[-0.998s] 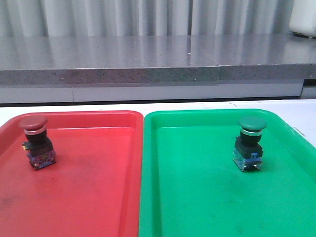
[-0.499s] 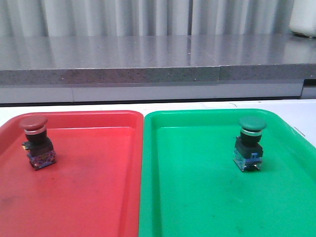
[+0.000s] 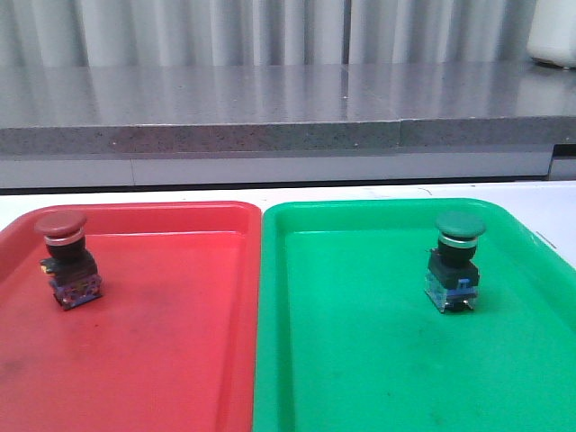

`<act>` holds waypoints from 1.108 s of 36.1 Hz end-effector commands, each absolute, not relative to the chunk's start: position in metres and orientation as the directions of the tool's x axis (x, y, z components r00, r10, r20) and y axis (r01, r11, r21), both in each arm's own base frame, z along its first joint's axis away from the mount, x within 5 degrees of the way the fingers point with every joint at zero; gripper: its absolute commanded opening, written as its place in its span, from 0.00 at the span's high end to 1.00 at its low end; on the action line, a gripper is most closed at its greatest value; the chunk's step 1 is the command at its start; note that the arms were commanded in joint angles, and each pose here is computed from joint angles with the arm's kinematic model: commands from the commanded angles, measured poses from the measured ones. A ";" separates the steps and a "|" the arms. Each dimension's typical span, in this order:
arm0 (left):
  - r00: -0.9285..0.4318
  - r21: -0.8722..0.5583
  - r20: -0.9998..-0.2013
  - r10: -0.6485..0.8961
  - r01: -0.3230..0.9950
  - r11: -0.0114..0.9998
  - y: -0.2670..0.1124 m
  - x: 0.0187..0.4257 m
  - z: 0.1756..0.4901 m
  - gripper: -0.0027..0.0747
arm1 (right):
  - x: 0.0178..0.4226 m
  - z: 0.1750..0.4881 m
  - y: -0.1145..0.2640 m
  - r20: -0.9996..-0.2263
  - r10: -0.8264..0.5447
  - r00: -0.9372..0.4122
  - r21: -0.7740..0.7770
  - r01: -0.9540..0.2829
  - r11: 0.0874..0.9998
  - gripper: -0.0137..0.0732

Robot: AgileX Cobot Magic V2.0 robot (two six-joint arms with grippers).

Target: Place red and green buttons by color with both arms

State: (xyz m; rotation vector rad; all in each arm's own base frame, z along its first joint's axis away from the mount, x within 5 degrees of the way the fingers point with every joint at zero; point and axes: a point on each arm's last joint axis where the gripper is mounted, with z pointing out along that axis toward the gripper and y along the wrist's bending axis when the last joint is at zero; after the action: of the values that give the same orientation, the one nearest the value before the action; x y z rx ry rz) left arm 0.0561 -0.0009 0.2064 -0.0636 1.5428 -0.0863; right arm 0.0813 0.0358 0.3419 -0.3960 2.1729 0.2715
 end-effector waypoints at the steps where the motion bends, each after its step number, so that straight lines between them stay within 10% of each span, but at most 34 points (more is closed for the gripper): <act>1: 0.095 -0.096 -0.991 -0.097 0.015 0.995 0.000 0.055 0.206 0.99 | 0.083 0.354 0.036 -0.856 -0.169 -0.489 0.034 -0.379 0.925 0.97; 12: 0.095 -0.096 -0.991 -0.097 0.015 0.995 0.000 0.055 0.206 0.99 | 0.067 0.337 0.014 -0.951 -0.110 -0.288 -0.045 -0.223 0.974 0.97; 22: 0.095 -0.096 -0.991 -0.097 0.015 0.995 0.000 0.055 0.206 0.99 | 0.051 0.261 0.003 -0.999 -0.051 -0.011 -0.050 -0.071 0.996 0.97; 40: 0.095 -0.096 -0.991 -0.097 0.015 0.995 0.000 0.056 0.206 0.99 | 0.055 0.205 0.004 -0.996 -0.043 0.072 -0.048 -0.061 0.997 0.97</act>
State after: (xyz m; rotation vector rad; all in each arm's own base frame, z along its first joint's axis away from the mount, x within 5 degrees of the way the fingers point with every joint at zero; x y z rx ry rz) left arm 0.0561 -0.0009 0.2062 -0.0636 1.5442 -0.0863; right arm 0.0567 0.0038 0.1938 -0.0776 1.6158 0.0331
